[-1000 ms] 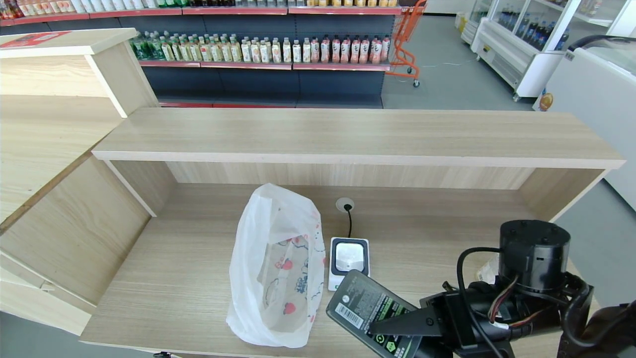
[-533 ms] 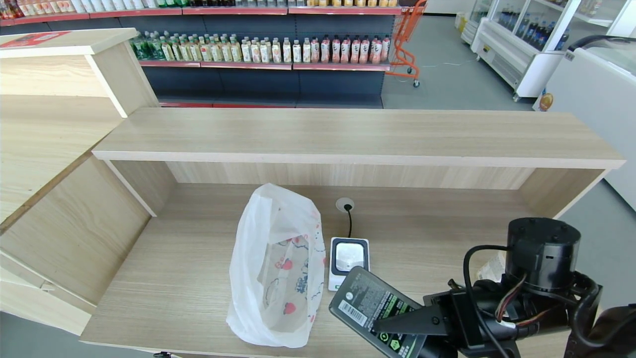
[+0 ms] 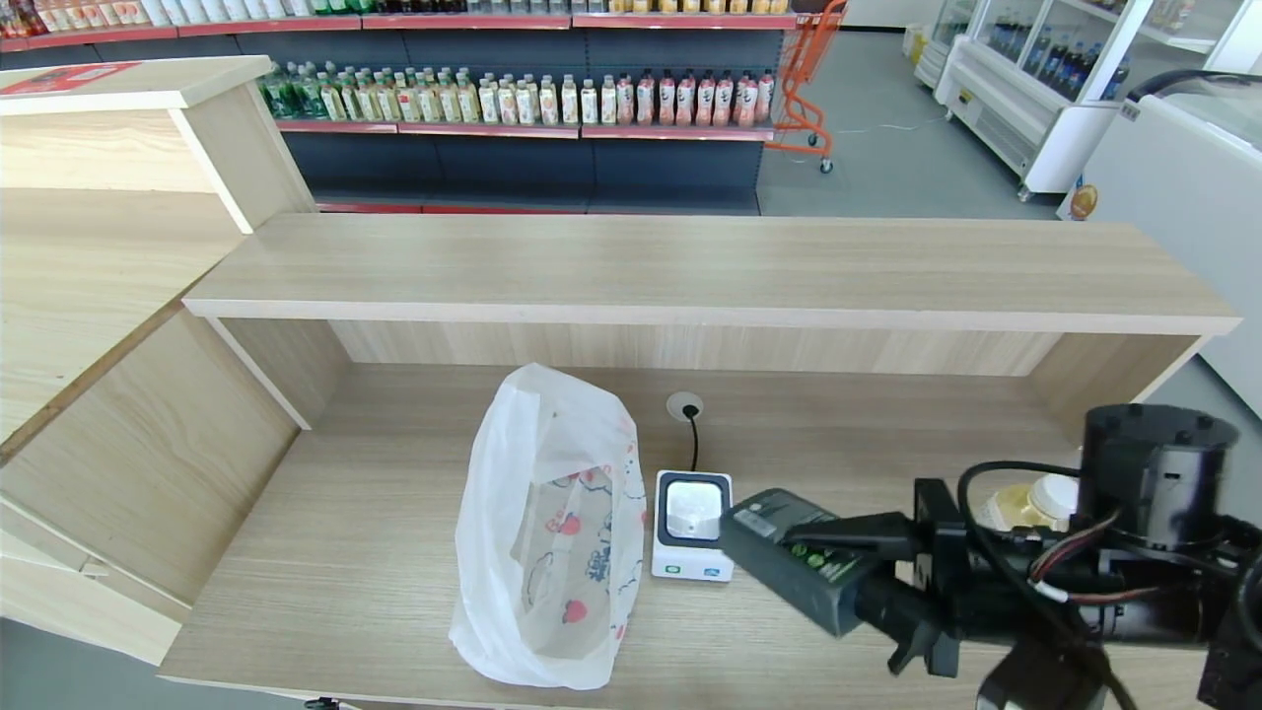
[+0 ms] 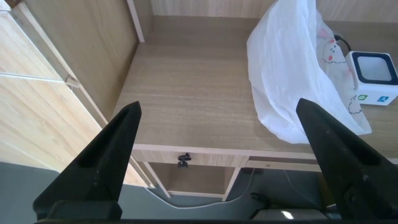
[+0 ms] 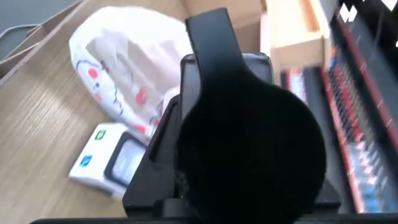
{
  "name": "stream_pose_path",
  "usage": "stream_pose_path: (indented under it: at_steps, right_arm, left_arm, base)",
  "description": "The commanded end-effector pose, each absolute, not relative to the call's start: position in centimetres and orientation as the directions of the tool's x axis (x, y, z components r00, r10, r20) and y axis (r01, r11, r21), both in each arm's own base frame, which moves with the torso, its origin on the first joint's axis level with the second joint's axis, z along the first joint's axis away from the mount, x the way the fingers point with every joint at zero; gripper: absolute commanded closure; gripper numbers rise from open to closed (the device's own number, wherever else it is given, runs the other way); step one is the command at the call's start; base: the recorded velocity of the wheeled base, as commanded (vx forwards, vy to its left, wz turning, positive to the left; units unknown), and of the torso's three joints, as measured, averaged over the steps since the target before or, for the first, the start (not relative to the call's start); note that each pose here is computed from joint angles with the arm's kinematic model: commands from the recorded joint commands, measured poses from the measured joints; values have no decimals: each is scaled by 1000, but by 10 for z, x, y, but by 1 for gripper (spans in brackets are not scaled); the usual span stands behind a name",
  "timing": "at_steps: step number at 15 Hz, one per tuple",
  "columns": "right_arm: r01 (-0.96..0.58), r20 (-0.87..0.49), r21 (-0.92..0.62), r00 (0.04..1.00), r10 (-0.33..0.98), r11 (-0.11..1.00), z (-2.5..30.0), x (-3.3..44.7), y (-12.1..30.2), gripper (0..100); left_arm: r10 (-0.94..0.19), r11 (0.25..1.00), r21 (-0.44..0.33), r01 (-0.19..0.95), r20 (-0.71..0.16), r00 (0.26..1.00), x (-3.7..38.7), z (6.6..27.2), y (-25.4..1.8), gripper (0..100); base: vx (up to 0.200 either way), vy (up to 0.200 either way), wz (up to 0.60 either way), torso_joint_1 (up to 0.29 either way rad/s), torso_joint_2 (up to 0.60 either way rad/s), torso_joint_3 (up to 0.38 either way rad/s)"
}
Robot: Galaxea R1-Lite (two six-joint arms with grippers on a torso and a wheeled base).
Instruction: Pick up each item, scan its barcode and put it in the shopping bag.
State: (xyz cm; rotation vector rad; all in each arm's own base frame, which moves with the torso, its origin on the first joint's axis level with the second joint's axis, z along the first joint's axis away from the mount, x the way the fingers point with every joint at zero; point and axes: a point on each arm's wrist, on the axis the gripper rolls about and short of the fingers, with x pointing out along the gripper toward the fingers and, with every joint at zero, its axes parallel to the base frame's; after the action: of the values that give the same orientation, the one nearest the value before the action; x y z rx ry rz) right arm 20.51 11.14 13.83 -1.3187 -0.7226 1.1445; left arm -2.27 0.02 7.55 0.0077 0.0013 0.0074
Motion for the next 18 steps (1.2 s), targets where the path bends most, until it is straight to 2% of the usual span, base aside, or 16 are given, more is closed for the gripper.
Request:
stream_pose_path:
  at_steps: [1,2,4,5,7,10,12,15,18]
  right_arm:
    - [-568,-226,-797,596,770,205,154,200,60,100]
    - [-660,-240,-668,628,740,343,153,204,55,100]
    - [-711,-305,-395,699,647,582,141,215,54,100]
    - [-698,-329,-258,714,618,668,136,228,57,100]
    - [-641,-350,-1,719,600,767,130,256,70,100]
    - [-512,-367,324,707,605,795,121,287,102,100]
    - [-435,-390,412,710,586,801,110,302,132,100]
    - [-426,-438,408,684,583,807,86,311,163,100]
    - [-440,-447,422,660,604,793,76,316,181,100]
  left_arm:
    - [8,1000,8,-8,-2,1000,-23,76,0,0]
    - [6,1000,8,-6,-2,1000,-23,76,0,0]
    - [8,1000,8,-8,-2,1000,-23,76,0,0]
    - [8,1000,8,-8,-2,1000,-23,76,0,0]
    - [8,1000,8,-8,-2,1000,-23,76,0,0]
    - [8,1000,8,-8,-2,1000,-23,76,0,0]
    - [6,1000,8,-6,-2,1000,-23,76,0,0]
    - [8,1000,8,-8,-2,1000,-23,76,0,0]
    - [8,1000,8,-8,-2,1000,-23,76,0,0]
  base:
    - [0,0,0,0,0,0]
    - [0,0,0,0,0,0]
    - [0,0,0,0,0,0]
    - [0,0,0,0,0,0]
    - [0,0,0,0,0,0]
    - [0,0,0,0,0,0]
    - [0,0,0,0,0,0]
    - [0,0,0,0,0,0]
    - [0,0,0,0,0,0]
